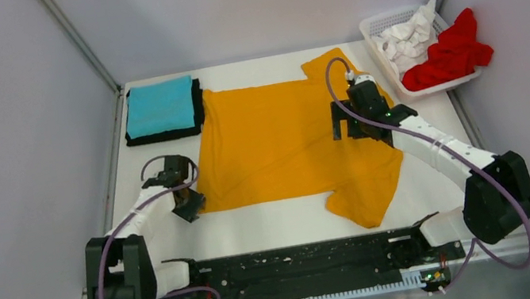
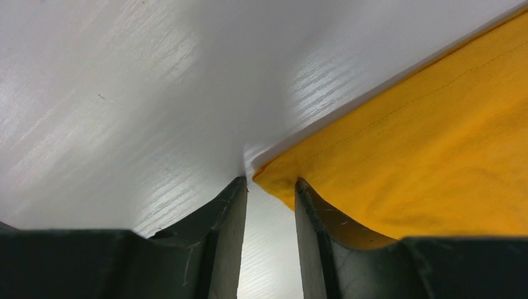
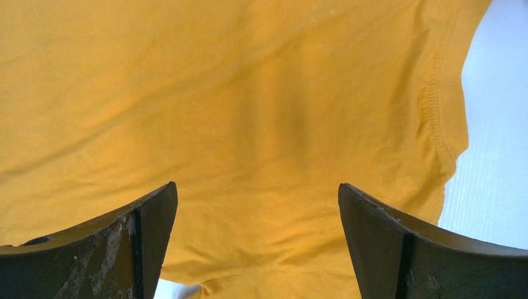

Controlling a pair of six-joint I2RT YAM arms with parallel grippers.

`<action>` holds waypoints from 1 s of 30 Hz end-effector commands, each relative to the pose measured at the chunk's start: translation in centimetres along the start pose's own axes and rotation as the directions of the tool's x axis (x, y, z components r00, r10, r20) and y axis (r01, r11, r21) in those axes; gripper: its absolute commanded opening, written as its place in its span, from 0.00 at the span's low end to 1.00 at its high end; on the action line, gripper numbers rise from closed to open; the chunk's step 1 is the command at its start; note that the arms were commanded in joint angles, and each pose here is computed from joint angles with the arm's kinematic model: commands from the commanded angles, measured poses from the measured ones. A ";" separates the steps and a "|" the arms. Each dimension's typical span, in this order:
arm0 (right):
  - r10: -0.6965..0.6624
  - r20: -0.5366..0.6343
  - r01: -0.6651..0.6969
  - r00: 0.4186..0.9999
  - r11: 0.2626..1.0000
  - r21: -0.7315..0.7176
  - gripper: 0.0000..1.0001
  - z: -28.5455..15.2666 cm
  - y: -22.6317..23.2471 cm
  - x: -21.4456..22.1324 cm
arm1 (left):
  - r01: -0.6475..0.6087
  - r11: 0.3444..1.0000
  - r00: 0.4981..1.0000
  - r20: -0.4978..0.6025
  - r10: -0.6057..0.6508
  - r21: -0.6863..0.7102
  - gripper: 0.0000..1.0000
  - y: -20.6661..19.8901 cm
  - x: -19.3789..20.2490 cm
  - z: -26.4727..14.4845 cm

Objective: Fold and stack the t-shirts
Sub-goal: Grab the side of the flattened tshirt closest away from the robot with both arms

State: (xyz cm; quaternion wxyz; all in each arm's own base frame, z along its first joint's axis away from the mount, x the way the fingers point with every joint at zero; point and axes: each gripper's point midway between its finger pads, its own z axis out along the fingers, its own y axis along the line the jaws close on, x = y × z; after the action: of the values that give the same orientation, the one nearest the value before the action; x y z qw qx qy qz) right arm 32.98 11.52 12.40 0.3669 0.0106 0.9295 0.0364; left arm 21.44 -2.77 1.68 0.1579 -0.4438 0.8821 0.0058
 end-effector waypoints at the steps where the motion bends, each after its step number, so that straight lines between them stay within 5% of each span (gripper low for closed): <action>1: 0.016 0.053 -0.016 0.998 1.000 0.006 0.99 -1.3 -0.3 -1.0 | 0.018 0.999 0.998 0.055 -0.019 0.028 0.39 -1.6 -1.5 0.9; 7: 0.005 0.041 -0.006 0.999 1.000 0.020 0.99 -1.7 -0.7 -0.6 | 0.000 1.000 1.000 0.026 0.000 -0.015 0.27 -1.5 -1.2 1.9; 10: 0.005 0.018 -0.006 1.000 1.000 0.027 0.99 -2.3 -1.0 0.0 | -0.002 1.000 1.000 -0.003 0.002 -0.001 0.01 -1.8 -0.6 2.4; 18: -0.016 -0.220 0.002 0.975 0.998 -0.068 0.97 -5.3 0.1 7.4 | -0.043 0.999 0.999 -0.001 0.043 -0.017 0.00 -0.9 -0.5 1.5; 25: -0.120 -0.498 0.072 0.859 0.991 -0.116 0.91 -9.7 0.9 18.2 | -0.036 0.999 0.999 -0.032 0.036 0.006 0.00 0.0 0.7 0.9; 30: -0.114 -0.579 0.074 0.807 0.993 -0.093 0.82 -10.9 -0.2 22.4 | -0.020 1.000 1.000 -0.018 0.021 0.016 0.00 0.4 0.7 0.3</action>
State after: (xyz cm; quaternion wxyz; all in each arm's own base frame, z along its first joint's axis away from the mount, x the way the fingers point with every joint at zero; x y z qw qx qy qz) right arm 12.27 12.58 5.55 0.1092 -0.0882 0.9885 0.0570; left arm 23.11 -3.04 1.80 0.1820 -0.4317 0.8834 -0.0131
